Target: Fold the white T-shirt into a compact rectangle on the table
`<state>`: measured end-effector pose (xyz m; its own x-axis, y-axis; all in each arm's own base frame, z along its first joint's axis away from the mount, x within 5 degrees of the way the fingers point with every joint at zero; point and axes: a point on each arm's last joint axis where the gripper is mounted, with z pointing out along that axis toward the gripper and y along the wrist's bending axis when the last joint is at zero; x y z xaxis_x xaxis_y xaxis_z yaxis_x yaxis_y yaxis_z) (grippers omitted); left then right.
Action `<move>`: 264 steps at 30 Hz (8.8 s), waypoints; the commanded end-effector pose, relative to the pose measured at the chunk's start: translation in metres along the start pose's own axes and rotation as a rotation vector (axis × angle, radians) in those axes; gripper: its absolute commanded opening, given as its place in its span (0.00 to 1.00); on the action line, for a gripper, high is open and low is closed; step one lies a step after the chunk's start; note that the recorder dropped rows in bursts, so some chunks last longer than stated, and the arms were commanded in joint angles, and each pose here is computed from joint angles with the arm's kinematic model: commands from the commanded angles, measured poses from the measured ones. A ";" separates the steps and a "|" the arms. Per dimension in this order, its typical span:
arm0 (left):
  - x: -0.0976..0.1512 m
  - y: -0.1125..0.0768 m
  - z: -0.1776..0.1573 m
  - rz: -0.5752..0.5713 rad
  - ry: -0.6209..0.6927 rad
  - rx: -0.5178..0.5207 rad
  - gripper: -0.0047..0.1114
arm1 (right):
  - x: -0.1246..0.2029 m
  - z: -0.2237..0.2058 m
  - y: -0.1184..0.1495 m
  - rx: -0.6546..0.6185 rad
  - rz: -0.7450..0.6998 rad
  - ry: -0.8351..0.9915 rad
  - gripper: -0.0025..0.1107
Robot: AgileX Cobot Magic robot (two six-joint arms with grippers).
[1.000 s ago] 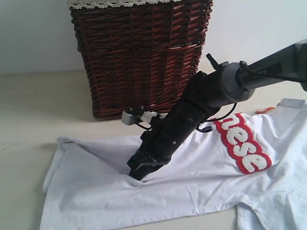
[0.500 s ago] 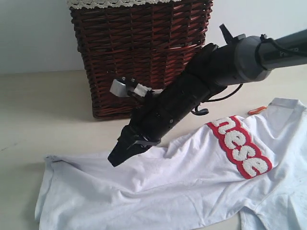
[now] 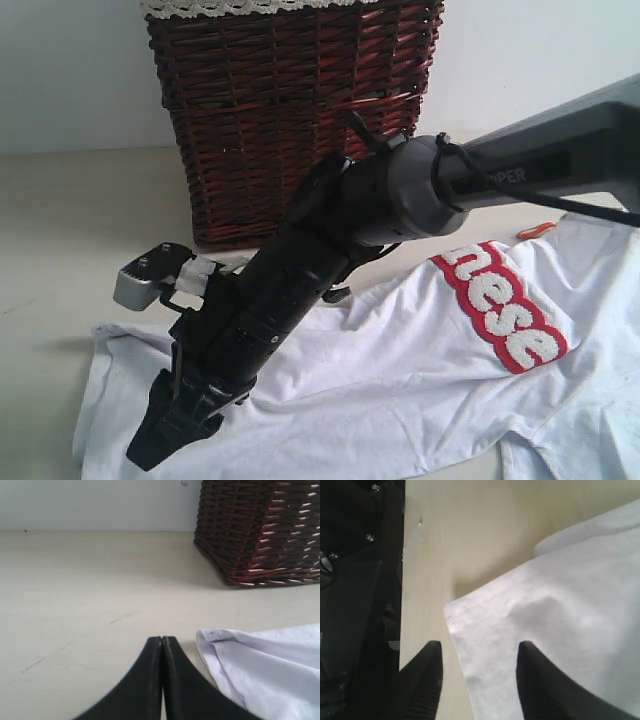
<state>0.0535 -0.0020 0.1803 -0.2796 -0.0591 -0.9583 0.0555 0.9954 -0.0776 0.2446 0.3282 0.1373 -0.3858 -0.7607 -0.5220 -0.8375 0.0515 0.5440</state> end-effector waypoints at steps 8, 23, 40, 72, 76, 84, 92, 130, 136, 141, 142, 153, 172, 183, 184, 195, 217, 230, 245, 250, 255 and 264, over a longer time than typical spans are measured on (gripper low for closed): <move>-0.001 -0.001 0.000 -0.006 -0.013 0.011 0.05 | -0.025 -0.095 0.021 0.146 -0.022 -0.186 0.02; -0.001 -0.001 0.000 -0.006 -0.013 0.011 0.05 | 0.162 -0.245 0.048 0.450 0.062 0.202 0.15; -0.001 -0.001 0.000 -0.006 -0.013 0.011 0.05 | 0.253 -0.142 0.011 0.337 0.582 0.593 0.12; -0.001 -0.001 0.000 -0.006 -0.013 0.011 0.05 | 0.234 -0.143 0.020 0.322 0.615 0.407 0.50; -0.001 -0.001 0.000 -0.006 -0.013 0.011 0.05 | 0.242 -0.138 0.010 0.336 0.601 0.455 0.46; -0.001 -0.001 0.000 -0.006 -0.013 0.011 0.05 | 0.251 -0.131 0.003 0.311 0.606 0.508 0.07; -0.001 -0.001 0.000 -0.006 -0.013 0.011 0.05 | 0.228 -0.150 0.018 0.294 0.607 0.450 0.02; -0.001 -0.001 0.000 -0.004 -0.014 0.011 0.05 | 0.220 -0.146 -0.002 0.270 0.659 0.410 0.02; -0.001 -0.001 0.000 -0.004 -0.014 0.011 0.05 | 0.190 -0.174 -0.008 0.427 0.563 0.295 0.02; -0.001 -0.001 0.000 -0.004 -0.014 0.011 0.05 | 0.178 -0.189 0.008 0.387 0.337 0.331 0.09; -0.001 -0.001 0.000 -0.004 -0.014 0.011 0.05 | 0.179 -0.193 0.016 0.353 0.246 0.375 0.15; -0.001 -0.001 0.000 -0.004 -0.014 0.011 0.05 | 0.213 -0.182 0.055 0.164 -0.174 0.562 0.49; -0.001 -0.001 0.000 -0.004 -0.014 0.011 0.05 | 0.258 -0.145 0.036 0.272 -0.272 0.631 0.18; -0.001 -0.001 0.000 -0.004 -0.014 0.011 0.05 | 0.242 -0.157 0.026 0.331 -0.255 0.612 0.02; -0.001 -0.001 0.000 -0.004 -0.014 0.011 0.05 | 0.238 -0.160 0.024 0.345 -0.261 0.609 0.02; -0.001 -0.001 0.000 -0.004 -0.014 0.011 0.05 | 0.201 -0.188 -0.001 0.608 -0.216 0.498 0.05; -0.001 -0.001 0.000 -0.004 -0.014 0.011 0.05 | 0.160 -0.198 -0.037 0.919 0.258 -0.159 0.50; -0.001 -0.001 0.000 -0.004 -0.014 0.011 0.05 | 0.208 -0.183 0.020 0.489 0.192 0.457 0.54; -0.001 -0.001 0.000 -0.004 -0.014 0.011 0.05 | 0.201 -0.182 0.002 0.712 0.198 0.272 0.35; -0.001 -0.001 0.000 -0.004 -0.014 0.011 0.05 | 0.197 -0.186 -0.004 0.784 0.179 0.236 0.02; -0.001 -0.001 0.000 -0.004 -0.014 0.011 0.05 | 0.184 -0.200 -0.014 0.909 0.116 0.182 0.02; -0.001 -0.001 0.000 -0.004 -0.014 0.011 0.05 | 0.160 -0.222 -0.034 1.056 0.020 0.125 0.23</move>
<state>0.0535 -0.0020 0.1803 -0.2796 -0.0591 -0.9583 0.0555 0.9954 -0.0776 0.2906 0.0604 0.1851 -0.4290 -0.7973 -0.4246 -0.7602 0.5726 -0.3071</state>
